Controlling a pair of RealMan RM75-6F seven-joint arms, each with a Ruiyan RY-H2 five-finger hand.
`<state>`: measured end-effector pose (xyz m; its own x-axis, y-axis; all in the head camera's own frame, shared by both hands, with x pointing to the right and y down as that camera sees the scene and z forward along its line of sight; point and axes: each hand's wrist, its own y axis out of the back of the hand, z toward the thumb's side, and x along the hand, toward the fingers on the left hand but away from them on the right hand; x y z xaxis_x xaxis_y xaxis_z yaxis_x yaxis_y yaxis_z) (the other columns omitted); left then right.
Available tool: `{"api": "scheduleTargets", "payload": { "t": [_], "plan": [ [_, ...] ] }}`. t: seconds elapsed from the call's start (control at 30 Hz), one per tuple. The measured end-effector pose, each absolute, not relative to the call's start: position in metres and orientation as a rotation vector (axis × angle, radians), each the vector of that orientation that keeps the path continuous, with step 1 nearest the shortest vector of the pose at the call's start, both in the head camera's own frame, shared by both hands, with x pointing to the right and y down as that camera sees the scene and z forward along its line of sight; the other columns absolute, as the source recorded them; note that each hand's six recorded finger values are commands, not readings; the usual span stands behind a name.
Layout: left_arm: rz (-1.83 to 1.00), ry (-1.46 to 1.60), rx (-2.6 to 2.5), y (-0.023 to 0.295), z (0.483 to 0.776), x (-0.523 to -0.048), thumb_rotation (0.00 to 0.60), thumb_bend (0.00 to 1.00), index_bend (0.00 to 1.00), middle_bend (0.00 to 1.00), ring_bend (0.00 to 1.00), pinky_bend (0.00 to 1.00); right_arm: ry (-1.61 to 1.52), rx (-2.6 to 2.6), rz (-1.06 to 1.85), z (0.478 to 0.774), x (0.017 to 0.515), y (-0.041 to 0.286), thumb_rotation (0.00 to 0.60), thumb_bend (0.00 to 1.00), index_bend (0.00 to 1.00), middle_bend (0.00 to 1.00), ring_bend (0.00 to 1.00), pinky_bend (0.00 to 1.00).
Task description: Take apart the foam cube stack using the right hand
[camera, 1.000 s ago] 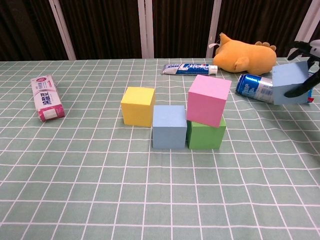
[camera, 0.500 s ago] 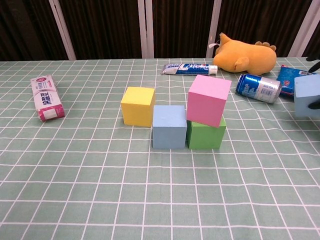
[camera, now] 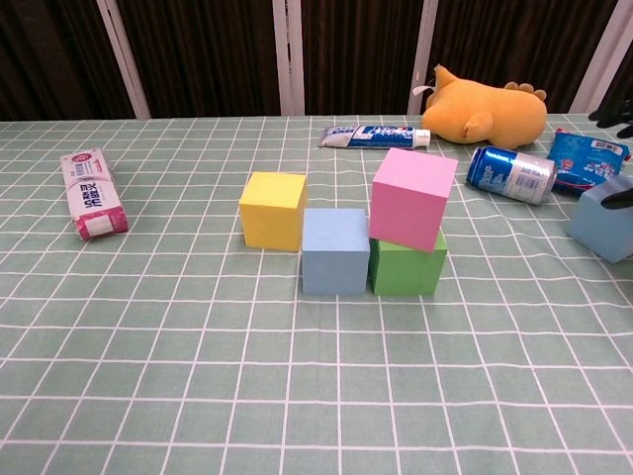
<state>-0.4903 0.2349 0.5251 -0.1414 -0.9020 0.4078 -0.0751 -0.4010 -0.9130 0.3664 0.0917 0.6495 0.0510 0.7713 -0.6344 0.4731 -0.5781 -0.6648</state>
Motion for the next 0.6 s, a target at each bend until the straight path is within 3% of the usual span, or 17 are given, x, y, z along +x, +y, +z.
{"api": "scheduleTargets", "payload": {
  "t": [0.27,0.6],
  "plan": [
    [-1.616,1.14,-1.474,0.235,0.524,-0.492,0.6,0.13,0.26,0.0,0.0,0.0,-1.203,-2.262,1.433,0.616,0.338,0.109,0.6,0.1,0.0,0.0,0.0,0.0],
    [-1.618,1.148,-1.472,0.235,0.522,-0.494,0.6,0.13,0.26,0.0,0.0,0.0,-1.163,-2.381,1.354,0.639,0.31,0.154,0.6,0.1,0.0,0.0,0.0,0.0]
  ]
}}
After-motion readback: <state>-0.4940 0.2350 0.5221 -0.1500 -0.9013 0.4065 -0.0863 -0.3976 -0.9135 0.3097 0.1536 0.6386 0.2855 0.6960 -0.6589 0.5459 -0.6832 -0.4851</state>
